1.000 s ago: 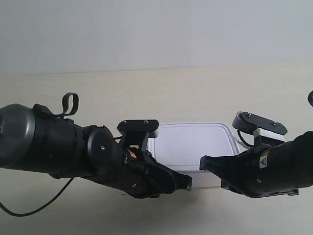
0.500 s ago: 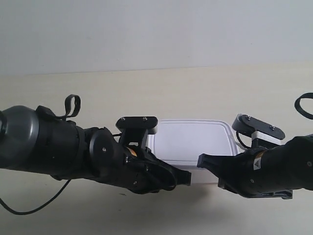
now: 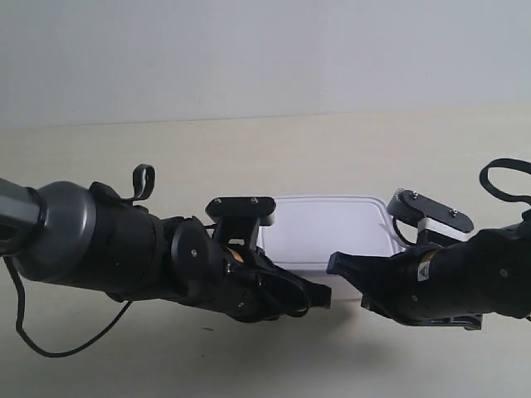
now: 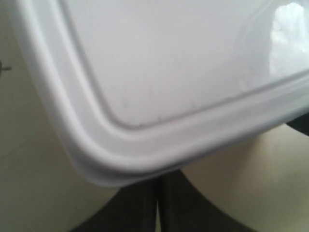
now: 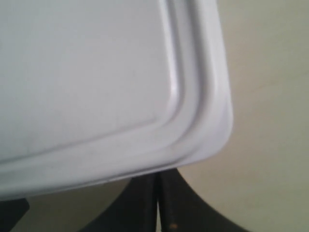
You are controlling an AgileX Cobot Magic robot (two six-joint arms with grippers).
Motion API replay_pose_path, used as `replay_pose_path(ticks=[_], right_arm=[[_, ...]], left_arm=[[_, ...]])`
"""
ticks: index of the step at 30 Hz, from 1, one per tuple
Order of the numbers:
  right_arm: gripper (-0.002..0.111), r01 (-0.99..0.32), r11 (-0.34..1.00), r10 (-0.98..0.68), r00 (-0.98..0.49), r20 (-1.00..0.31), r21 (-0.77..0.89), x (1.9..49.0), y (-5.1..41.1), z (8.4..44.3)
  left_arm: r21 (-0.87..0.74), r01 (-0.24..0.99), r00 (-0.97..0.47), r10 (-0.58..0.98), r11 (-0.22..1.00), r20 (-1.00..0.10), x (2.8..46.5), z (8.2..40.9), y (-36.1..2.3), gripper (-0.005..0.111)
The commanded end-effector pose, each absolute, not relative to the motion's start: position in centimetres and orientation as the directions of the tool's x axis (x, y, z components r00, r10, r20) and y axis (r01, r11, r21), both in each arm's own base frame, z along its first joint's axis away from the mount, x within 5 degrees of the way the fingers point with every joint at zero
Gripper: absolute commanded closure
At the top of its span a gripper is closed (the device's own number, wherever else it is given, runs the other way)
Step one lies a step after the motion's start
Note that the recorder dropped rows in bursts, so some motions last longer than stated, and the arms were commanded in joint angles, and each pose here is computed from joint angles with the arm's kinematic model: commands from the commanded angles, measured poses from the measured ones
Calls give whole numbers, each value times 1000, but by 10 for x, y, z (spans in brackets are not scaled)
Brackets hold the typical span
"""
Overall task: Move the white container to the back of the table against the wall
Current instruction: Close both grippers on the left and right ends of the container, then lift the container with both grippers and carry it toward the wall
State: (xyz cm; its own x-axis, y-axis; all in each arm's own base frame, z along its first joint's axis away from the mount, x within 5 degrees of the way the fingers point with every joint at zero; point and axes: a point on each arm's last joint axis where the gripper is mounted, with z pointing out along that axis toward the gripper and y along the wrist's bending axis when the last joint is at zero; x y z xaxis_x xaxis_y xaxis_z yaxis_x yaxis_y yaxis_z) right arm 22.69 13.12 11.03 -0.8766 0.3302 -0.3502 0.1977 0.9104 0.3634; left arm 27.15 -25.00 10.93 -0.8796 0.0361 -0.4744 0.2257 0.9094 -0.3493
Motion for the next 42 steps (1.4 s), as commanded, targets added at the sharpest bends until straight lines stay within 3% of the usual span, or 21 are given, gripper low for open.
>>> replay_pose_path(ticks=[1, 10, 24, 42], right_arm=[[108, 196, 901, 347, -861, -372, 387, 238, 136, 114], [108, 270, 886, 411, -832, -371, 376, 258, 116, 111], [108, 210, 897, 377, -824, -424, 389, 285, 124, 128], [108, 263, 891, 412, -812, -413, 372, 310, 115, 110]], left_arm=[[-357, 238, -858, 23, 903, -512, 277, 117, -255, 107], [-329, 199, -846, -8, 923, -534, 292, 107, -241, 107], [-301, 264, -789, 26, 916, -614, 316, 113, -253, 107], [-300, 251, -778, 8, 920, -629, 343, 104, -256, 107]])
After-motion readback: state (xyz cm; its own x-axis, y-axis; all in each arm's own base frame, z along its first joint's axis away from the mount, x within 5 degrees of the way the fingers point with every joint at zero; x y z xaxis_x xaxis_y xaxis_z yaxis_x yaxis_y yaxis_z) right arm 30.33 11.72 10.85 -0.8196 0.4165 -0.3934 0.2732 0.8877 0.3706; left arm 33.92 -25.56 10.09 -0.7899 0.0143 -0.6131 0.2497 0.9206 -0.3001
